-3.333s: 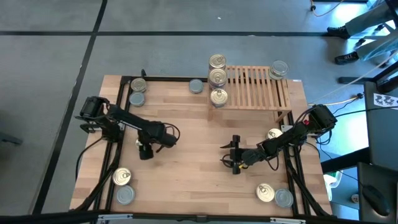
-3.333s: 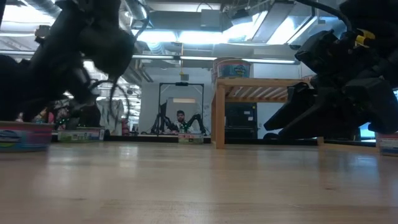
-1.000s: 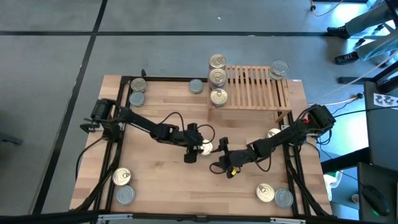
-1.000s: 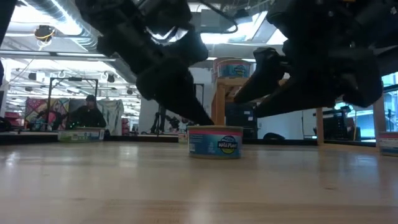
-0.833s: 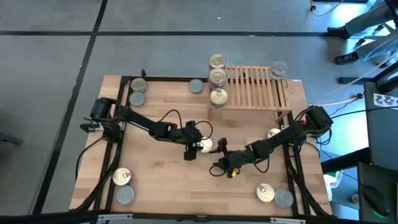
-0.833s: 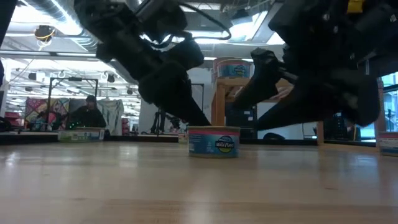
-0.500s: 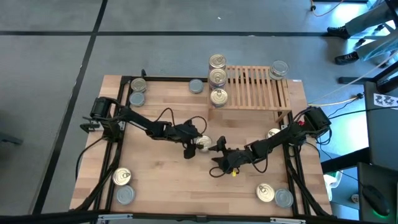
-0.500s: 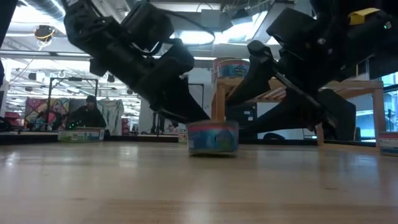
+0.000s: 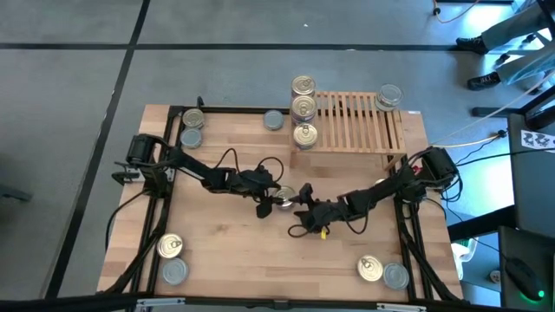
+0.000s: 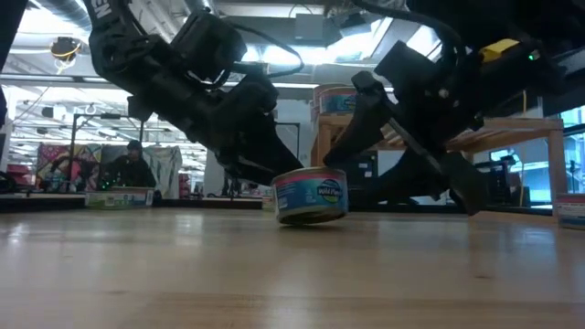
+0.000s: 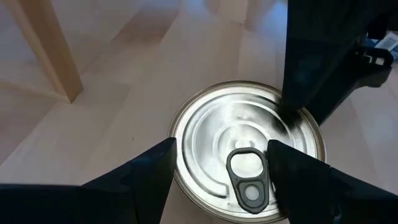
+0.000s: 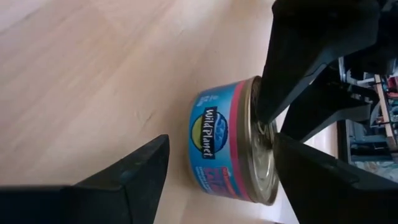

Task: Stack canned seafood by type on shelf
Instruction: Stack the blue-pink tuna can on top of the blue-pink tuna can on the shelf

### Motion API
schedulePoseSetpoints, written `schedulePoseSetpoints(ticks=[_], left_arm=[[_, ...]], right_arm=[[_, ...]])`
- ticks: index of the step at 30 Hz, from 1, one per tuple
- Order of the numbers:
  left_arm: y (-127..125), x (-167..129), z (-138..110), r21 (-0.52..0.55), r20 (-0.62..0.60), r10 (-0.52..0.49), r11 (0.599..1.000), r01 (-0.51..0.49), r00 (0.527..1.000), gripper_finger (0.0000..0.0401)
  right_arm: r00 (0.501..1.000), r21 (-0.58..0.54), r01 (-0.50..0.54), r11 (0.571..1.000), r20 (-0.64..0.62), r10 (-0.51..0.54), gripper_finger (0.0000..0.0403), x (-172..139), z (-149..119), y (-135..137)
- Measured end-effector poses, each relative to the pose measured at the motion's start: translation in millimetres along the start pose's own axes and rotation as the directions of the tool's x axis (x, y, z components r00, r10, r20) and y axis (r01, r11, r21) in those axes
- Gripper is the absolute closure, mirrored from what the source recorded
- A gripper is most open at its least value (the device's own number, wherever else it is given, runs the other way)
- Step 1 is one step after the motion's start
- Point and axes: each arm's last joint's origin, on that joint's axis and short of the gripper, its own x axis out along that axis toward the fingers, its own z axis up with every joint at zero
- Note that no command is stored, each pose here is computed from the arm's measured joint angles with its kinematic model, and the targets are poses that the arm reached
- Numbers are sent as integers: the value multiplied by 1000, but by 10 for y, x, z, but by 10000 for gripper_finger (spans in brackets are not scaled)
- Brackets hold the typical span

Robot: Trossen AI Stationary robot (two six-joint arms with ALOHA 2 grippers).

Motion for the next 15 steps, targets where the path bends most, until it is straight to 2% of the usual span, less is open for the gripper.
schedulePoseSetpoints(ticks=[7,12,15], left_arm=[[2,1,24,-50,27,0,999,1,1000,148],[3,2,28,-69,29,1,998,1,1000,148],[1,1,32,-81,34,-1,997,3,999,148]], right_arm=[[1000,8,16,1000,-16,-16,123,57,-58,-59],[999,-30,11,1000,-34,-12,123,168,-101,35],[994,-59,81,995,-73,-86,123,264,-73,45]])
